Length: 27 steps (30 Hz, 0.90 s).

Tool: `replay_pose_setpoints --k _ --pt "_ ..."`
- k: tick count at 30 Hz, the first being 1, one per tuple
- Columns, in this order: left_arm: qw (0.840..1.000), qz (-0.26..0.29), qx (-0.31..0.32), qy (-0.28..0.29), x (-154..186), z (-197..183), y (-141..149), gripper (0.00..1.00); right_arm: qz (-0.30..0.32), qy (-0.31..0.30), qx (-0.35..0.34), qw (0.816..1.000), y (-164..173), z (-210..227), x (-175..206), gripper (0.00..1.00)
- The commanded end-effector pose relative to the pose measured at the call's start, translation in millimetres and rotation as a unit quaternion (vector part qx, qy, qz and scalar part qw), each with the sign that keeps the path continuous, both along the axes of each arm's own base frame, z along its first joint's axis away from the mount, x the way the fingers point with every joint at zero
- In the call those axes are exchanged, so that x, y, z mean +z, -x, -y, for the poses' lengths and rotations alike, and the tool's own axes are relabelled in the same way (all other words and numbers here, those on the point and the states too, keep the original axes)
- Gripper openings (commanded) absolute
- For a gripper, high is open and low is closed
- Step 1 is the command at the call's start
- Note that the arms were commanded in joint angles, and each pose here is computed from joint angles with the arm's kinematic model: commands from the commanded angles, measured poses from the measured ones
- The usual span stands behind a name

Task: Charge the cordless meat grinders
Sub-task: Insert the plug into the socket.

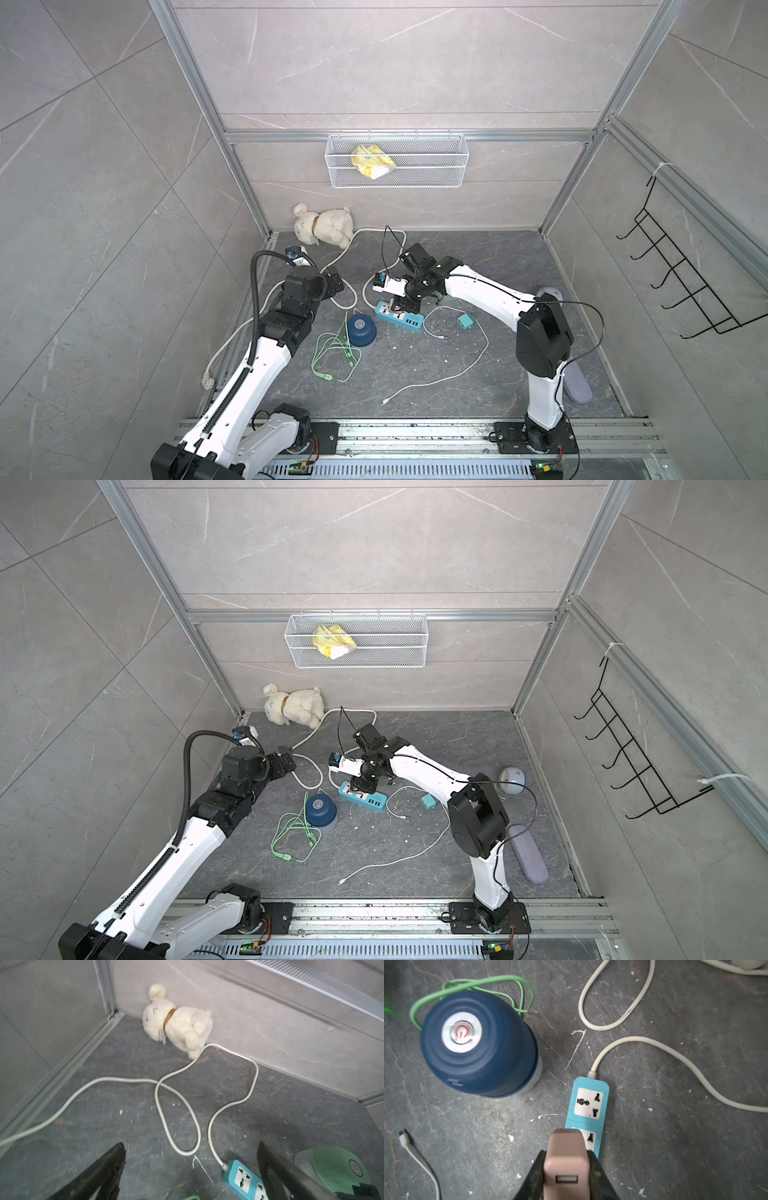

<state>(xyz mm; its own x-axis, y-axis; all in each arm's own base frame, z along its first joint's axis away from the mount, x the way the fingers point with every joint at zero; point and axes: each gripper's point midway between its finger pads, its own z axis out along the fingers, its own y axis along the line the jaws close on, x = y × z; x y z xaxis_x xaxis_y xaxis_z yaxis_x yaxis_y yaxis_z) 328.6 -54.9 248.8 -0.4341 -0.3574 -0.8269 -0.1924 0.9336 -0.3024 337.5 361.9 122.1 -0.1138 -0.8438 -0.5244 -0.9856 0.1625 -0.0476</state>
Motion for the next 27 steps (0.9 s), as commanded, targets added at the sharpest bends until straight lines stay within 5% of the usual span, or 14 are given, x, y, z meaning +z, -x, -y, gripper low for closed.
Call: replay_pose_setpoints --k 1,27 --pt "0.997 -0.010 0.063 0.045 -5 -17 16 1.00 0.007 0.051 -0.002 0.999 -11 7 -12 0.01" --pt "0.997 -0.017 0.071 0.013 -9 -28 29 1.00 -0.014 0.075 -0.036 0.996 -28 21 -41 0.00"
